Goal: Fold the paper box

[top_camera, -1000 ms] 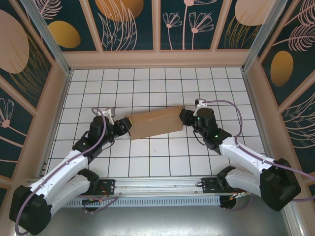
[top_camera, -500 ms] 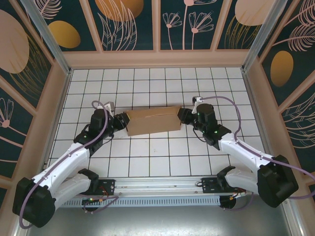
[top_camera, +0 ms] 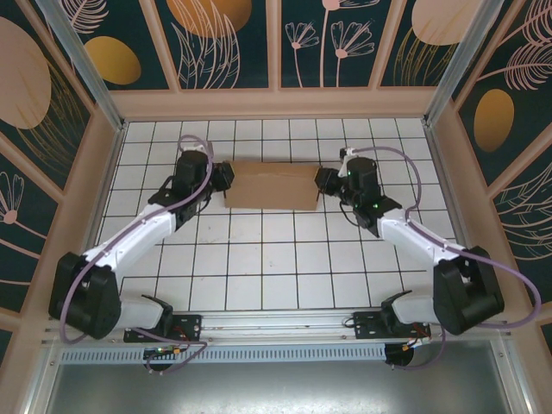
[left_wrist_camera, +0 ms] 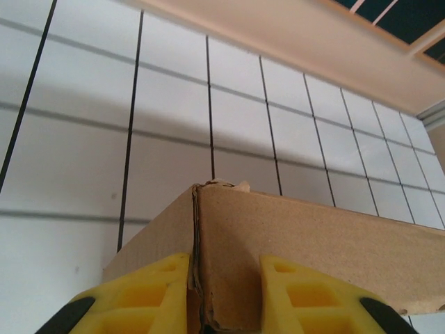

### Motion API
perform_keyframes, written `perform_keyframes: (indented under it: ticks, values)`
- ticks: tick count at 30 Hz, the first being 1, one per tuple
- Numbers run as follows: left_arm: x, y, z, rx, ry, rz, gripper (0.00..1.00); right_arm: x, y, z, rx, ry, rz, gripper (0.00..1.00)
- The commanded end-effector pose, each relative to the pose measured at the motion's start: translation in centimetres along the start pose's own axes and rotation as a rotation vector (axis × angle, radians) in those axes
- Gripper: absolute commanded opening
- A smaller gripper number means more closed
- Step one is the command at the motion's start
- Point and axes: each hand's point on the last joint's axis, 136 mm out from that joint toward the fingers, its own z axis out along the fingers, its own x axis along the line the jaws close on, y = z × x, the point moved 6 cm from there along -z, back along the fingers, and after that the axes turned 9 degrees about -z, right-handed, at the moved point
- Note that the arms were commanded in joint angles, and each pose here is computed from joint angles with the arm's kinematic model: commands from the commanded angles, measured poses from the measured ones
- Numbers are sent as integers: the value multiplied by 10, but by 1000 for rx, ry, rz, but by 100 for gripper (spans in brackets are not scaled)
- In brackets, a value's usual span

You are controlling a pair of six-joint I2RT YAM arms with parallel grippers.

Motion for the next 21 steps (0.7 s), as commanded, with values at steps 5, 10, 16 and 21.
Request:
perform_keyframes:
  ticks: [5, 10, 16, 21]
  values:
    - [-59, 34, 28, -81, -233, 132, 23, 51, 68, 14, -176, 335, -117, 20]
    - [-45, 23, 48, -103, -239, 154, 21, 37, 51, 29, -199, 321, -164, 19]
    - [0, -28, 51, -30, -228, 59, 19, 18, -6, 27, -176, 299, -157, 19]
    - [14, -52, 31, -26, -207, 60, 20, 24, -35, 4, -214, 278, -226, 19]
